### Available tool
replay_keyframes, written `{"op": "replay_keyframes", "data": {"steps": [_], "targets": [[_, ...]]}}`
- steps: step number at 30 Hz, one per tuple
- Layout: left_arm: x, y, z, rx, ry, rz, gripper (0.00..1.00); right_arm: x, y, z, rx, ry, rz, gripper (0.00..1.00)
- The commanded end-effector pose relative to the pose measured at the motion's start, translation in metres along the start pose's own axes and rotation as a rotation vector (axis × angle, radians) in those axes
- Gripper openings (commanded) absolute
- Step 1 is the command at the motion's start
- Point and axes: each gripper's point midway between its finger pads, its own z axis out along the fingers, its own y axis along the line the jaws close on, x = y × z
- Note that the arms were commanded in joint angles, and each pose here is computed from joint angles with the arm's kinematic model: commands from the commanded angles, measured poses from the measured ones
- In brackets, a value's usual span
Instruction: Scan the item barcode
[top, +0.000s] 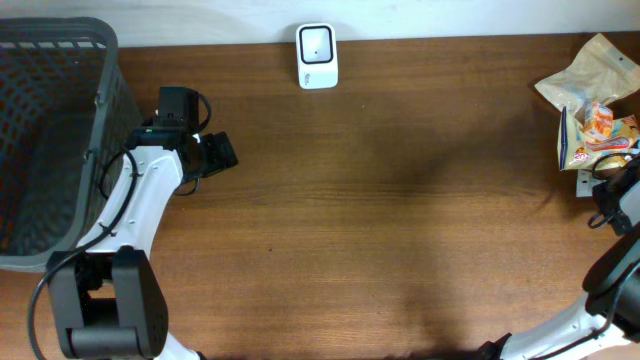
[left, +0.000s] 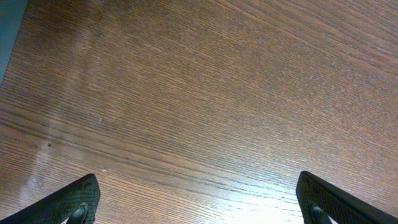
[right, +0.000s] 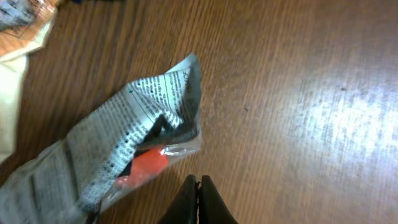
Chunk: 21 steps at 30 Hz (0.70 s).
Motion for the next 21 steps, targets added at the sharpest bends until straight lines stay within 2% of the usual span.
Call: {"op": "replay_keyframes", "data": {"steps": [1,6,9,11,14,17,19,20,21], "targets": [[-0.008,0.0,-0.009,0.002,-0.034,-0.009,0.99,0.001,0.002,0.02,0.011,-0.025,-0.033,0.04],[-0.008,0.0,-0.01,0.003,-0.034,-0.009,0.99,-0.029,0.034,0.018,-0.125,-0.151,-0.156,0.04],[-0.008,0.0,-0.01,0.003,-0.034,-0.009,0.99,-0.028,0.051,0.014,-0.215,-0.14,-0.2,0.04],[-0.008,0.0,-0.01,0.003,-0.034,-0.009,0.99,-0.04,0.061,-0.009,-0.285,-0.158,-0.197,0.04],[-0.008,0.0,-0.01,0.003,-0.034,-0.009,0.99,-0.074,0.059,-0.071,-0.328,-0.258,-0.173,0.04],[-0.008,0.0,-0.01,0.003,-0.034,-0.009,0.99,-0.096,0.053,-0.162,-0.433,-0.353,-0.158,0.04],[-0.008,0.0,-0.01,0.003,-0.034,-0.009,0.99,-0.086,0.054,-0.217,-0.571,-0.342,-0.159,0.04],[-0.008,0.0,-0.01,0.003,-0.034,-0.009,0.99,-0.068,0.051,-0.253,-0.671,-0.282,-0.133,0.06],[-0.008,0.0,-0.01,0.003,-0.034,-0.009,0.99,-0.051,0.048,-0.271,-0.726,-0.217,-0.108,0.14]]}}
